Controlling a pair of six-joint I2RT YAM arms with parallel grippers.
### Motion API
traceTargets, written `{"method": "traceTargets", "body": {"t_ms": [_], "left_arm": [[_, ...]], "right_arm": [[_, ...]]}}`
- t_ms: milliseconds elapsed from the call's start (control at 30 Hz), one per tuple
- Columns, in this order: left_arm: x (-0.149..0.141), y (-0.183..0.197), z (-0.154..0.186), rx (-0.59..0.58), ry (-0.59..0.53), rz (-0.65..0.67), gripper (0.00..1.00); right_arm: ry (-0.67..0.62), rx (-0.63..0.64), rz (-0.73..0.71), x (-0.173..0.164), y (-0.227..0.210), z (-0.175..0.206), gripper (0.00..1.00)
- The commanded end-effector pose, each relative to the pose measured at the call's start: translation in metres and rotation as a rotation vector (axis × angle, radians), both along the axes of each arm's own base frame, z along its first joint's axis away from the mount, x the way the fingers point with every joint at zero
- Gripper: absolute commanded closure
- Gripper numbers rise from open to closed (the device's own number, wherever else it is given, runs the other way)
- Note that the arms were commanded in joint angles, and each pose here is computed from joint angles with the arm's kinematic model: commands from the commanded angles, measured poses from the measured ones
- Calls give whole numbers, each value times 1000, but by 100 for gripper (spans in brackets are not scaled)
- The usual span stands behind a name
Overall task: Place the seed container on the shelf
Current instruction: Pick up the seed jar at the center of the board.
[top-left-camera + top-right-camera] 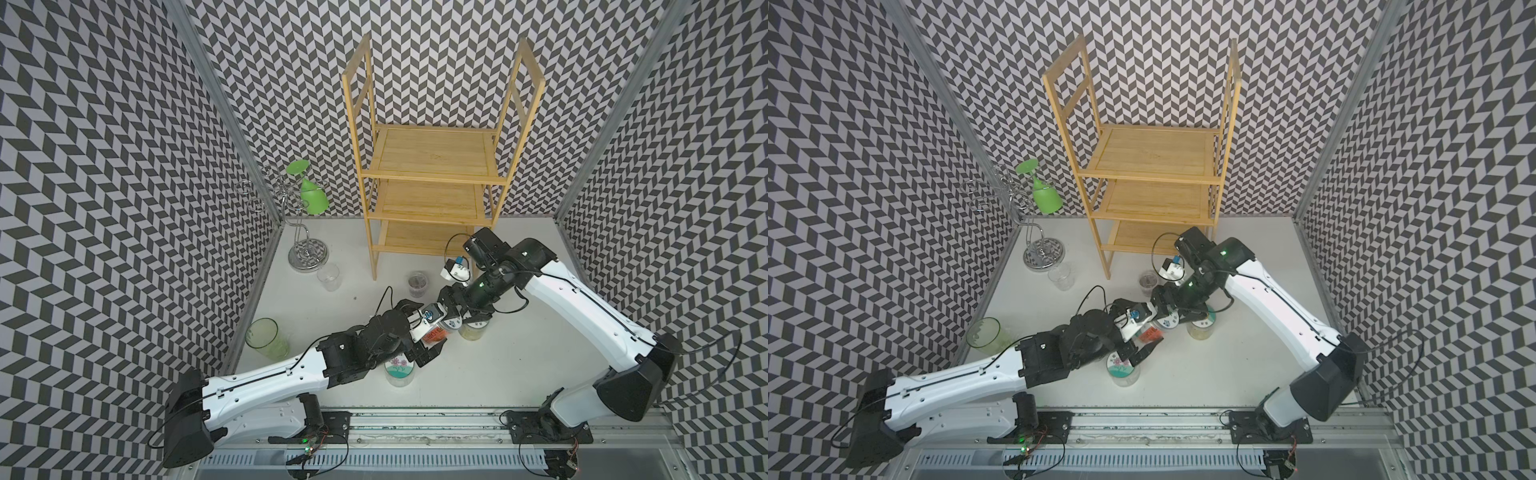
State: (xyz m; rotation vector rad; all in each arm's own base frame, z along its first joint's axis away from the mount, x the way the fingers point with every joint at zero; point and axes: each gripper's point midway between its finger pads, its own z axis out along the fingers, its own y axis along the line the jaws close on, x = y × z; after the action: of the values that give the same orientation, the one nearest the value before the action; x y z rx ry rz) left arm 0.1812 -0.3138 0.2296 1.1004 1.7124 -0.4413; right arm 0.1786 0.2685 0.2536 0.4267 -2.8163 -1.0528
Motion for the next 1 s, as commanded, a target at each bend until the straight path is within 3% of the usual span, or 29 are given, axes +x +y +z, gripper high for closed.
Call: {"method": "traceTargets", "body": {"t_ms": [0, 367, 667, 967], "left_arm": [[1, -9, 6, -30, 6, -23, 0], [-1, -11, -3, -16, 44, -45, 0], [-4, -10, -1, -25, 50, -60, 15], [-7, -6, 12, -50, 42, -63, 18]], "right_arm": [[-16, 69, 51, -12, 12, 14, 28], [-3, 77, 78, -20, 17, 14, 28], [9, 87, 88, -25, 17, 14, 26], [9, 76, 79, -25, 14, 12, 18]]}}
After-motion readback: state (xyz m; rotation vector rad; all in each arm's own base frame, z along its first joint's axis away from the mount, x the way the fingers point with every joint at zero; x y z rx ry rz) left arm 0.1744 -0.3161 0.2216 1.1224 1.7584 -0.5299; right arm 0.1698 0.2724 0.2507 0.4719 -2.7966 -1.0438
